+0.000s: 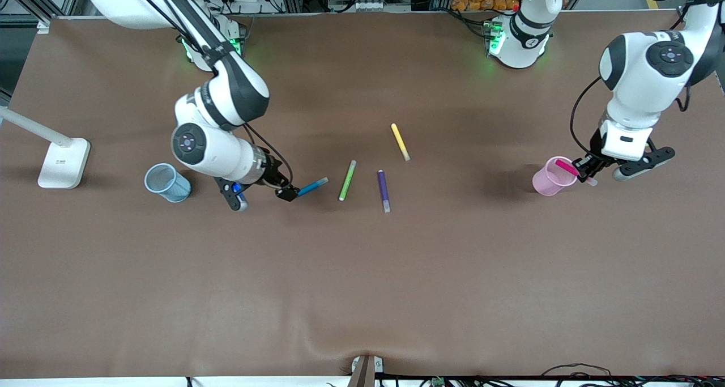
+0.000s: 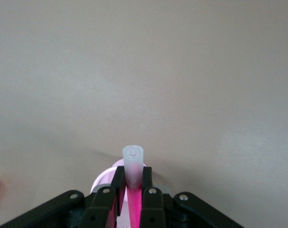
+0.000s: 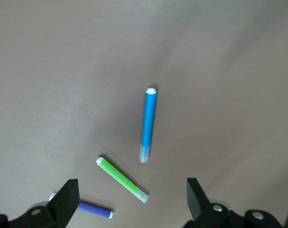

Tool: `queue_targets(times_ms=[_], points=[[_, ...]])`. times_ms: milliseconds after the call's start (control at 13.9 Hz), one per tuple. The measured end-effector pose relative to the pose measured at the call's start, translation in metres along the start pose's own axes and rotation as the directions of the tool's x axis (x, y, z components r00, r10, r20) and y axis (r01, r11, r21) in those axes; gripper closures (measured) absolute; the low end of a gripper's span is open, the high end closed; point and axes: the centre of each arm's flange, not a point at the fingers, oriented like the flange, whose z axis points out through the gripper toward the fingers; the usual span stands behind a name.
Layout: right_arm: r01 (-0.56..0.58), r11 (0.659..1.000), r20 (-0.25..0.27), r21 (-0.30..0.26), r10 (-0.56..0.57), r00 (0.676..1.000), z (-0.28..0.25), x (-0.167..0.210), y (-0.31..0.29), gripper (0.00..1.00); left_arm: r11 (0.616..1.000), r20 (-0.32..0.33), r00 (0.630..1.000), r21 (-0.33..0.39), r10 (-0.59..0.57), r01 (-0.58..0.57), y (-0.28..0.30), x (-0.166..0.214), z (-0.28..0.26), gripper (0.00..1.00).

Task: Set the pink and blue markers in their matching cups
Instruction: 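Drop the pink marker into the pink cup while the right gripper reaches the blue marker, then lift the blue marker with the right gripper while the left gripper withdraws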

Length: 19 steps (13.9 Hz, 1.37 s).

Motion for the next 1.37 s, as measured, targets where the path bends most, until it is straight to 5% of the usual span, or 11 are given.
queue_targets(times_ms=[504,936,1080,1296,1368], points=[[-0.038,0.999,-0.006,0.023,0.039,0.999,0.068,-0.015,-0.01,0.0,0.999,-0.047,0.998,-0.001,0.033,-0.033,-0.024,-0.007,0.037,0.82],[-0.039,0.999,-0.163,-0.01,0.036,0.986,0.137,-0.038,-0.005,0.0,1.0,-0.021,0.999,-0.004,0.023,-0.024,-0.02,-0.014,0.052,0.82],[-0.041,0.999,-0.187,-0.005,0.04,0.982,0.148,-0.04,-0.004,0.03,1.0,-0.017,1.0,-0.009,0.022,-0.022,-0.009,-0.018,0.052,0.67],[-0.038,0.999,-0.177,0.013,0.04,0.983,0.156,-0.042,-0.005,0.32,0.999,-0.011,0.999,-0.009,0.033,-0.033,0.003,-0.019,0.049,0.35],[-0.039,0.999,-0.174,0.014,0.04,0.984,0.158,-0.042,-0.004,0.33,0.999,-0.007,0.999,-0.003,0.033,-0.033,0.003,-0.016,0.047,0.26]])
